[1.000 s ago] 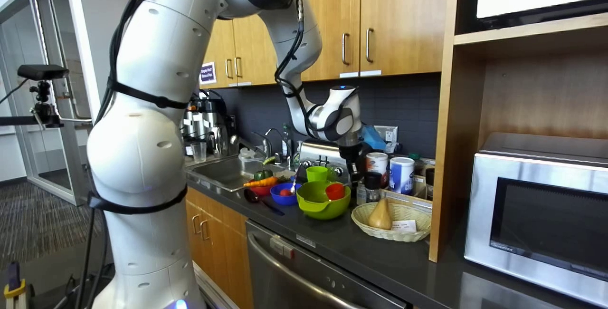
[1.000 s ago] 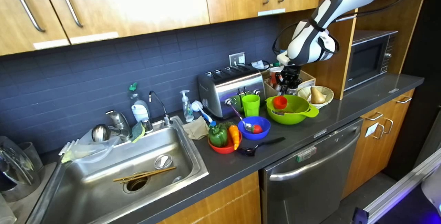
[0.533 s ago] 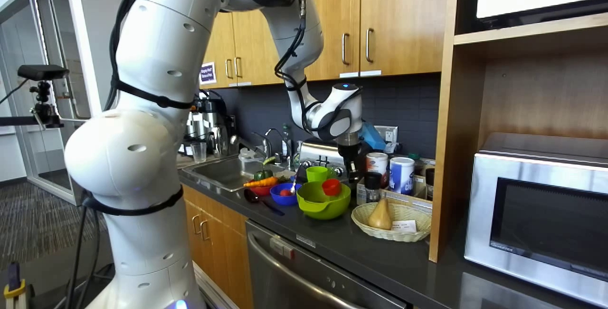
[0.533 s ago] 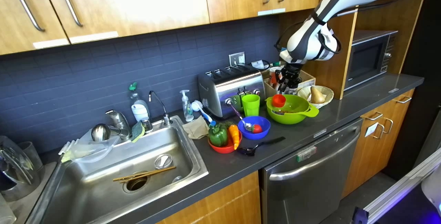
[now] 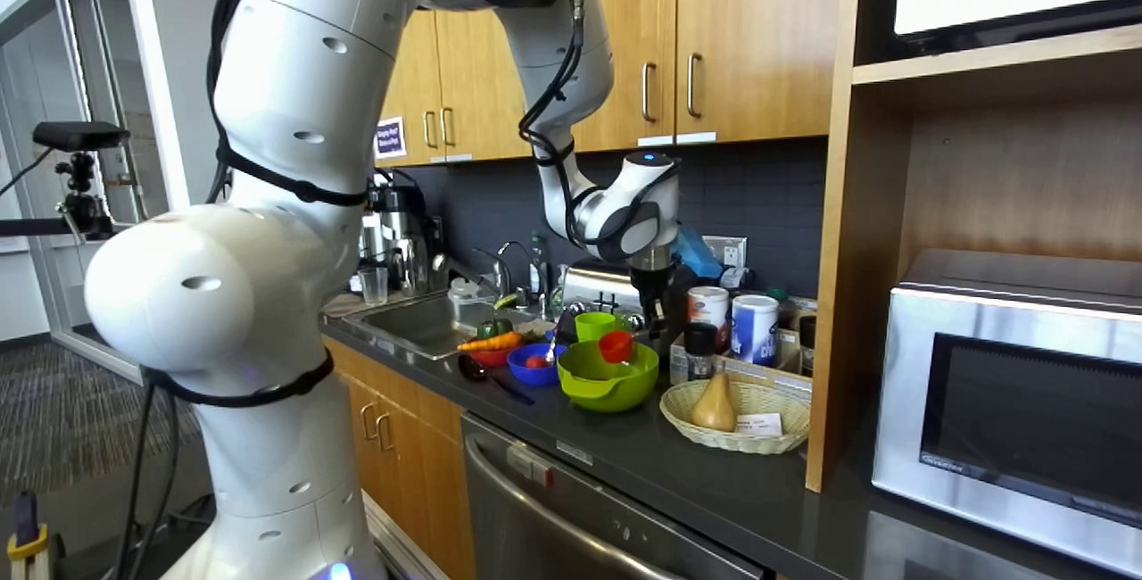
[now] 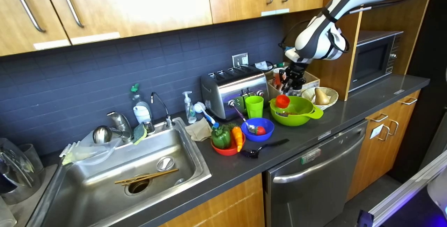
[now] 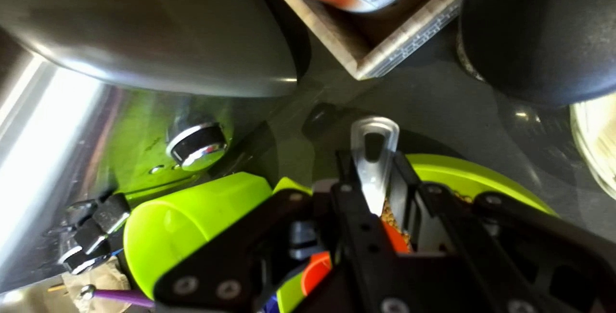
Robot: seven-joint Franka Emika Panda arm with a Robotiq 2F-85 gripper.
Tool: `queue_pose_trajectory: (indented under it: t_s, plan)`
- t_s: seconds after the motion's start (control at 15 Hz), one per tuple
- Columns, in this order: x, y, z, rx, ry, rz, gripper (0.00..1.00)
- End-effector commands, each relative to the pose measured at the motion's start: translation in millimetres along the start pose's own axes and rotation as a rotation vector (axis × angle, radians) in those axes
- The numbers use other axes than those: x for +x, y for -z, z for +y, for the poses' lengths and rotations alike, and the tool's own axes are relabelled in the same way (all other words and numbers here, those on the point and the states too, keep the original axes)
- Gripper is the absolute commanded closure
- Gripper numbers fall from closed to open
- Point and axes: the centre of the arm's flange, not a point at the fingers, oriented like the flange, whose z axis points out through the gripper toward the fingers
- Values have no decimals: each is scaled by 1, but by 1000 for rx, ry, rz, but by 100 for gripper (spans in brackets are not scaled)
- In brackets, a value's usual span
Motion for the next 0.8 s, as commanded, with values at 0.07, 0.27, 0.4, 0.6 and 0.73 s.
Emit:
queue_pose_trajectory:
  t_s: [0.07, 0.27, 0.4, 0.6, 0.73]
  plan:
    - [5, 8, -15, -8, 23, -1, 95]
    - [5, 8, -21, -5, 27, 8, 94]
    - [5, 7, -24, -7, 24, 14, 53]
    - [3, 7, -26, -6, 23, 19, 38]
    - [4, 6, -26, -2, 20, 19, 24]
